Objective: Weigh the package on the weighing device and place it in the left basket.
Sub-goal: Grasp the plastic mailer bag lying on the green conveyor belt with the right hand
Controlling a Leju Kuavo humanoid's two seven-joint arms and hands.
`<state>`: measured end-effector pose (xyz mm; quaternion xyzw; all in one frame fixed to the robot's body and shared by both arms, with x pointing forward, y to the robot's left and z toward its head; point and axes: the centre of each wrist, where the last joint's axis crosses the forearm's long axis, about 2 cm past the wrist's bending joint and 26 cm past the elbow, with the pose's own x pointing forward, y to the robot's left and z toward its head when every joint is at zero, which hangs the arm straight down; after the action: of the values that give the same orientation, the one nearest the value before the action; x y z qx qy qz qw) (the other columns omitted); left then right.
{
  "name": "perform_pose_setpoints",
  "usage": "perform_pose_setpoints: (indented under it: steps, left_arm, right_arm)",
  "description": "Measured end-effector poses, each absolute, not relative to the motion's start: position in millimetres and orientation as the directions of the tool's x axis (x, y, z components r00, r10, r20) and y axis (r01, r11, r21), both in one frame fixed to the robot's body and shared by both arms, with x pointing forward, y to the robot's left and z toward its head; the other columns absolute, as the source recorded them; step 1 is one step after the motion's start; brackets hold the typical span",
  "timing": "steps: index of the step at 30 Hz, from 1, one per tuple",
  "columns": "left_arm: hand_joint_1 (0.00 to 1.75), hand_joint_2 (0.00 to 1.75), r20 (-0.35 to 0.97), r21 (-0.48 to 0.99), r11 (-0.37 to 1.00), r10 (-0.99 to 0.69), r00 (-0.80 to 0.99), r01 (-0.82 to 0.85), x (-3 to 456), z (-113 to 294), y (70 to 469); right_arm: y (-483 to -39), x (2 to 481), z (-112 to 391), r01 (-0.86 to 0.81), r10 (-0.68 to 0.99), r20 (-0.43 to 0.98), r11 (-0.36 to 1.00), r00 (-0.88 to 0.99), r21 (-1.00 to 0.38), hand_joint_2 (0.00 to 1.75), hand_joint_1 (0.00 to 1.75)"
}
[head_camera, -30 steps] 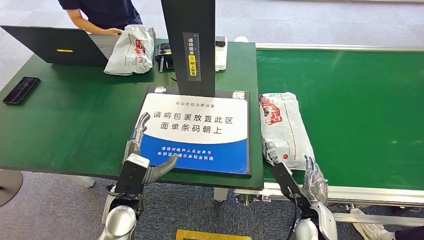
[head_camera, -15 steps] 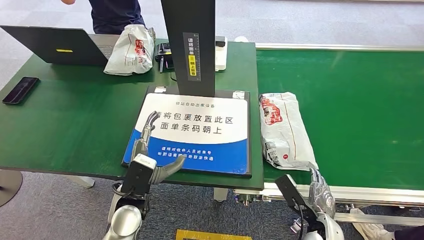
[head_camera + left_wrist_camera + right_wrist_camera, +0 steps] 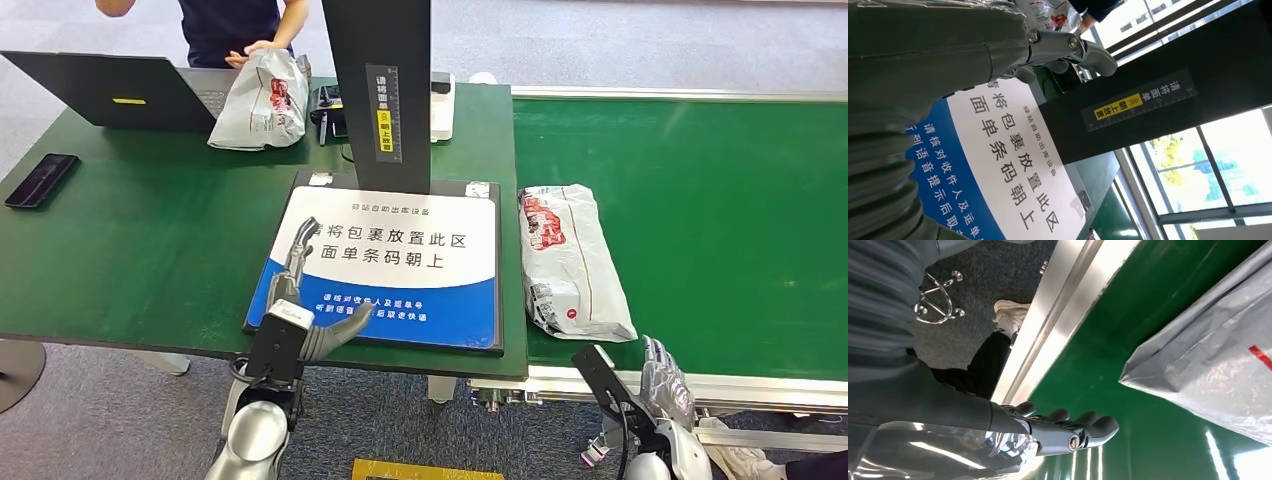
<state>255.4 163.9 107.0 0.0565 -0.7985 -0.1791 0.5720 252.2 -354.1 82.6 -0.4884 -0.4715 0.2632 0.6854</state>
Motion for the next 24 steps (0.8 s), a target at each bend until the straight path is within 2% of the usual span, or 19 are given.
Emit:
perform_pose_setpoints:
  steps: [10,17,24]
  left_arm:
    - [0.0,1.75,0.889,0.35,0.93,-0.292,-0.353,0.112,266.7,111.3,163.0]
    - [0.0,1.75,0.882,0.354,0.928,-0.29,-0.371,0.118,273.9,111.0,162.0]
    - [0.0,1.75,0.883,0.354,0.927,-0.288,-0.372,0.124,277.0,109.5,158.8]
  right_arm:
    - [-369.0,284.6,89.3,0.134,0.835,0.393,0.371,0.385,-0.919,1.75,0.0]
    - [-374.7,296.8,94.2,0.18,0.797,0.547,0.517,0.255,-0.837,1.75,0.0]
    - [-390.3,308.6,104.3,0.207,0.79,0.586,0.552,0.181,-0.808,1.75,0.0]
